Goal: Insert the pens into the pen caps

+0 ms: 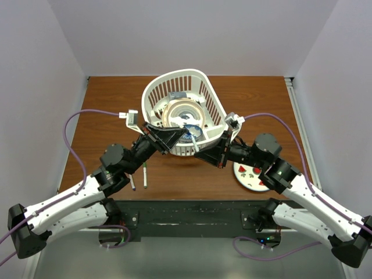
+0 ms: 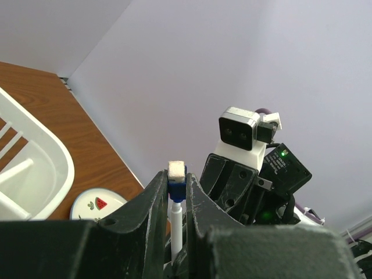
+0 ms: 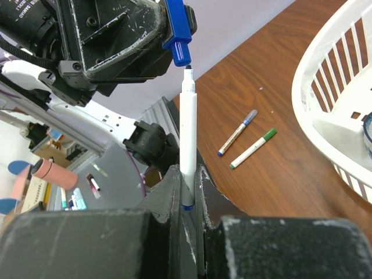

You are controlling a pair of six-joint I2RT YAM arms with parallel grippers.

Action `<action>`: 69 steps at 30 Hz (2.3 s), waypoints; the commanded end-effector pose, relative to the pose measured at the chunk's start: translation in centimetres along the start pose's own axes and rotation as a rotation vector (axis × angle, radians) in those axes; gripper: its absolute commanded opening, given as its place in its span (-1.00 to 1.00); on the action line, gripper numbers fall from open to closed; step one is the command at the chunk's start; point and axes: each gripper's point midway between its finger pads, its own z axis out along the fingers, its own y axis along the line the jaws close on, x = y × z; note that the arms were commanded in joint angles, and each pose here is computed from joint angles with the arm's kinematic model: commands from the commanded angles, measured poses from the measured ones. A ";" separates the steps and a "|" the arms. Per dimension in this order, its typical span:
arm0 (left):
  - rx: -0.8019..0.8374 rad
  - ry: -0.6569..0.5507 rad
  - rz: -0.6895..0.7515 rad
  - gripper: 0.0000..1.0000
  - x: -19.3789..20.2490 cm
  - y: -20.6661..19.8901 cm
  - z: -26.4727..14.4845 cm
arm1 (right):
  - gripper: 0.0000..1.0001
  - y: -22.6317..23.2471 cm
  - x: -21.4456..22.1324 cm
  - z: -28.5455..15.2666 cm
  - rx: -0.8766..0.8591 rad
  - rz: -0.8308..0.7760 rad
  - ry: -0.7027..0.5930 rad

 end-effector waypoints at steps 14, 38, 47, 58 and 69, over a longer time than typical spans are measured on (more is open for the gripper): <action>0.070 -0.003 -0.025 -1.00 0.0 -1.2 0.5 | -1.00 1.5 -1.5 -0.1 -0.047 -0.021 -0.030; 0.171 0.558 -0.045 -1.00 11.8 -0.2 -2.5 | -1.00 0.7 -5.8 -1.2 0.104 -0.189 -0.116; 0.159 0.559 -0.183 -1.00 14.9 2.8 -5.6 | -1.00 0.5 -11.1 -2.0 0.211 -0.239 -0.298; 0.202 0.618 -0.208 -1.00 17.9 2.0 -6.4 | -1.00 0.8 -15.7 -1.6 0.258 -0.289 -0.420; 0.214 0.716 -0.116 -1.00 20.8 1.0 -6.5 | -1.00 1.4 -18.9 -1.4 0.286 -0.361 -0.453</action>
